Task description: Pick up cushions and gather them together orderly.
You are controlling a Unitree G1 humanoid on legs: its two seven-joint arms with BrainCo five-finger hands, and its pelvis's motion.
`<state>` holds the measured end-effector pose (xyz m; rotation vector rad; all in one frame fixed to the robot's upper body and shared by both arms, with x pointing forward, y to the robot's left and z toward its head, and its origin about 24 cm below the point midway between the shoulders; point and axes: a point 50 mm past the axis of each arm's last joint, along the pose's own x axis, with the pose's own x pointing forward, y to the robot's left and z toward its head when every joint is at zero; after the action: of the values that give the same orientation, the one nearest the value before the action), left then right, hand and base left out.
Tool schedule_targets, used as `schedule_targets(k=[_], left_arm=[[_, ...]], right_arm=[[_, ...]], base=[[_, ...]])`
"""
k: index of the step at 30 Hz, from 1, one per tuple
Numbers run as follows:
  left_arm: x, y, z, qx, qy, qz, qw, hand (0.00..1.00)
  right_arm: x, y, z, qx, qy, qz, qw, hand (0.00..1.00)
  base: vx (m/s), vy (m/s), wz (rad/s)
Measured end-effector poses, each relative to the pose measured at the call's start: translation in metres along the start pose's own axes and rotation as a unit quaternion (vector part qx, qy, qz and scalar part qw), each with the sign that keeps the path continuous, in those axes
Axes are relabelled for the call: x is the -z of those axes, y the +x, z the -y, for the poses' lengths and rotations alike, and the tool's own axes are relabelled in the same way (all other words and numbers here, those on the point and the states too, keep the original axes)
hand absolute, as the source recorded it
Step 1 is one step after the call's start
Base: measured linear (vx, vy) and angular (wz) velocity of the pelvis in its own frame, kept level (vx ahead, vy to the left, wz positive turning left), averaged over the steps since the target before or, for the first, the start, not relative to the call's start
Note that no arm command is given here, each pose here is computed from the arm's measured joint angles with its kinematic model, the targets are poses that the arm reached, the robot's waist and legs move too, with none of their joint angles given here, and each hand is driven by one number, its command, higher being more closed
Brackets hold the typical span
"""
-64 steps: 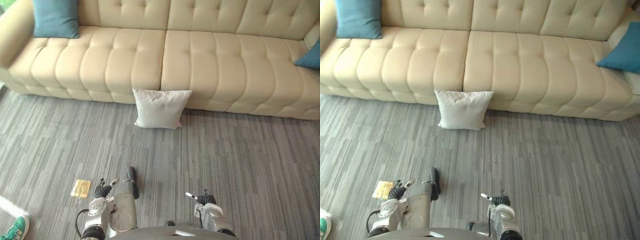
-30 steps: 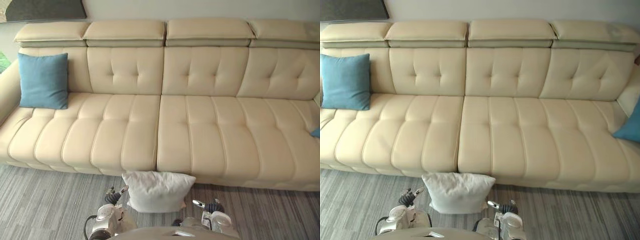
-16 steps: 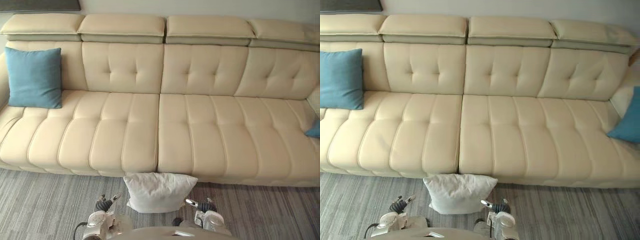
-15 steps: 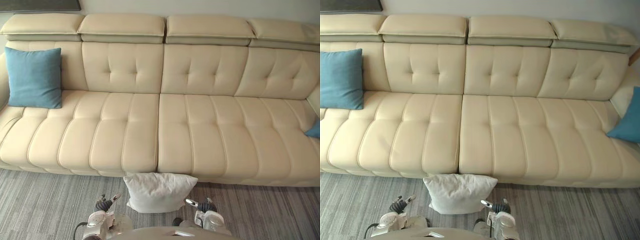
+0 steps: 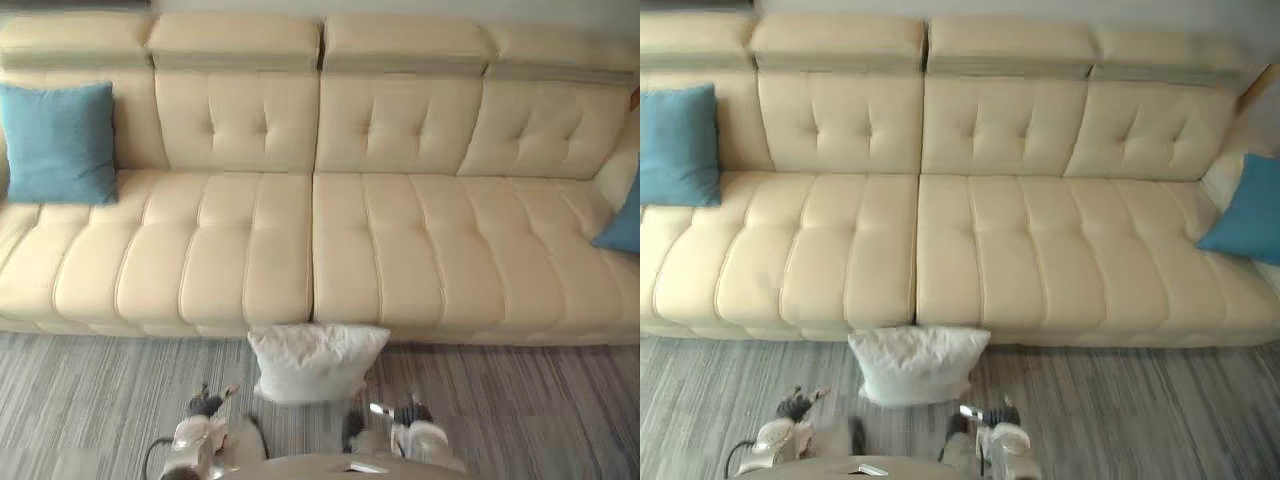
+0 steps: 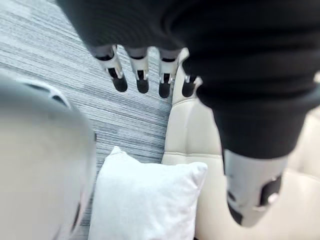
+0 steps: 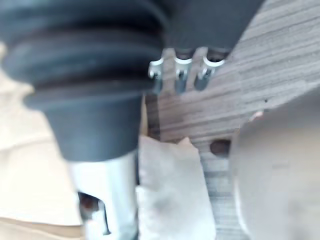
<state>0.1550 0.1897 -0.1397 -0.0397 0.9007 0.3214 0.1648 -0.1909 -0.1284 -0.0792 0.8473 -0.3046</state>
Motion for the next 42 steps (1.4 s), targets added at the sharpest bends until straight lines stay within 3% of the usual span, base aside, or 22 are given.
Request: schedule_targets(k=[7,12,15,24,27,28,36,37,42], left_arm=[[-0.092,0.009,0.009,-0.010,-0.049,0.132,0.990,0.00],[-0.176,0.004,-0.005,-0.023,-0.097,0.241,0.965,0.00],[-0.238,-0.014,-0.019,-0.034,-0.128,0.331,0.934,0.00],[-0.309,-0.056,-0.006,-0.006,-0.153,0.447,0.881,0.00],[-0.337,-0.085,0.004,0.014,-0.156,0.508,0.847,0.00],[-0.347,-0.095,0.008,0.019,-0.153,0.526,0.836,0.00],[-0.393,-0.153,0.045,0.068,-0.125,0.615,0.776,0.00],[-0.399,-0.163,0.054,0.077,-0.123,0.625,0.767,1.00],[-0.401,-0.184,0.078,0.096,-0.102,0.651,0.746,1.00]], right_arm=[[-0.121,0.010,-0.020,-0.011,-0.030,0.178,0.983,0.00],[-0.202,0.004,0.002,0.040,-0.007,0.275,0.960,0.00],[-0.265,-0.016,0.023,0.084,0.027,0.361,0.928,0.00],[-0.354,-0.073,0.022,0.086,0.089,0.494,0.861,0.00],[-0.371,-0.094,0.020,0.087,0.101,0.534,0.835,0.00],[-0.378,-0.102,0.017,0.088,0.102,0.546,0.827,1.00],[-0.406,-0.140,0.000,0.092,0.119,0.602,0.784,1.00],[-0.410,-0.145,-0.004,0.099,0.118,0.605,0.781,1.00],[-0.411,-0.158,-0.010,0.101,0.131,0.616,0.770,1.00]], base=[[-0.22,0.086,-0.16],[-0.16,-0.005,0.08],[-0.09,-0.013,0.08],[-0.01,-0.006,0.04],[-0.03,-0.021,0.08],[-0.04,-0.024,0.05],[-0.05,-0.019,0.08],[-0.03,-0.035,0.10],[-0.03,-0.039,0.10]])
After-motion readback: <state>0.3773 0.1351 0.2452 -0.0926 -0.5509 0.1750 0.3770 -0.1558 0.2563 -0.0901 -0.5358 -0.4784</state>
